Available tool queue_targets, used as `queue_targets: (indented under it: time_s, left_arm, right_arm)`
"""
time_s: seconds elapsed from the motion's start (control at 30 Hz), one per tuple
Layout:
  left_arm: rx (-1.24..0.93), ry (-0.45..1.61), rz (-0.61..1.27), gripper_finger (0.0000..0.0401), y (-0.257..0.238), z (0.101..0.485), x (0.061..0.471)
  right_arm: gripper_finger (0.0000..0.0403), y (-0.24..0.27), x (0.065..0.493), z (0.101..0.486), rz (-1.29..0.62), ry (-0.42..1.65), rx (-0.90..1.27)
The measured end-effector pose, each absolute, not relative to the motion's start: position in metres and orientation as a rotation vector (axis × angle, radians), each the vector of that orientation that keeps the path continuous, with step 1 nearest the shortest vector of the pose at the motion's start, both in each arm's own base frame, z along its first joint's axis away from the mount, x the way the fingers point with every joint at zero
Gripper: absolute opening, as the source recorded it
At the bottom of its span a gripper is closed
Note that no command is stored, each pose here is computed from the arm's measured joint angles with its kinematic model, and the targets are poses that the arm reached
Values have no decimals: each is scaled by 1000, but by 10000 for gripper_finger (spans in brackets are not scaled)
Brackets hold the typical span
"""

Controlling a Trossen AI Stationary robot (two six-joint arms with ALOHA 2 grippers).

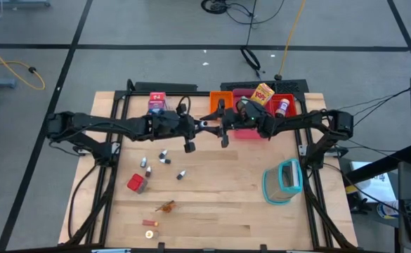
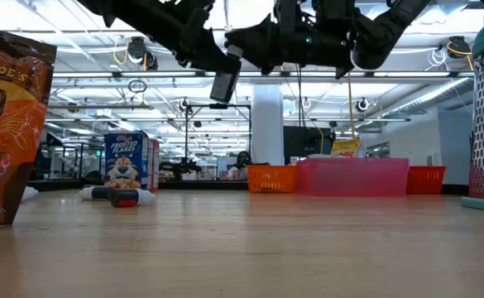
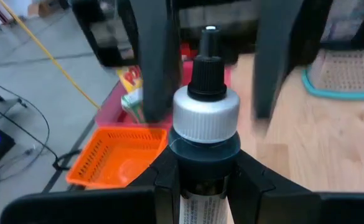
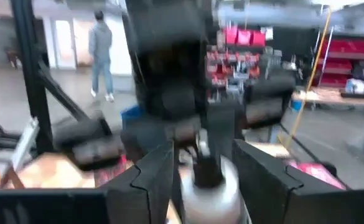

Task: Pick & Place Kitchen Items
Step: Put the large black food coloring bottle into the orange bin

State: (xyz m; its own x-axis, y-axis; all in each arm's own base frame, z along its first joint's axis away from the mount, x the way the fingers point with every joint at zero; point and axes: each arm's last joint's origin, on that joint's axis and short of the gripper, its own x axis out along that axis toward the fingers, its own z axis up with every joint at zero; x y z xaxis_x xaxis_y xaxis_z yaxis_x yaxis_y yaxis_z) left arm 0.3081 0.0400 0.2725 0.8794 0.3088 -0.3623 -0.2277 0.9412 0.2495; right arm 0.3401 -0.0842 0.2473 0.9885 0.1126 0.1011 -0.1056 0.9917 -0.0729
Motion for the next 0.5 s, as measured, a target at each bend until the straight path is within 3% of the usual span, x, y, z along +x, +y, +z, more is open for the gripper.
queue_targets:
  time_s: [0.27,0.43,0.5]
  left_arm:
    - [239,366,280,79,42,274,312]
    - [218,380,281,77,41,273,312]
    - [210,385,285,94,42,272,312]
  right_arm:
    - [152,-85,341,247,49,-94,-94]
    - [106,-86,341,244,3,-72,-106]
    - [106,-86,341,244,3,-68,-111]
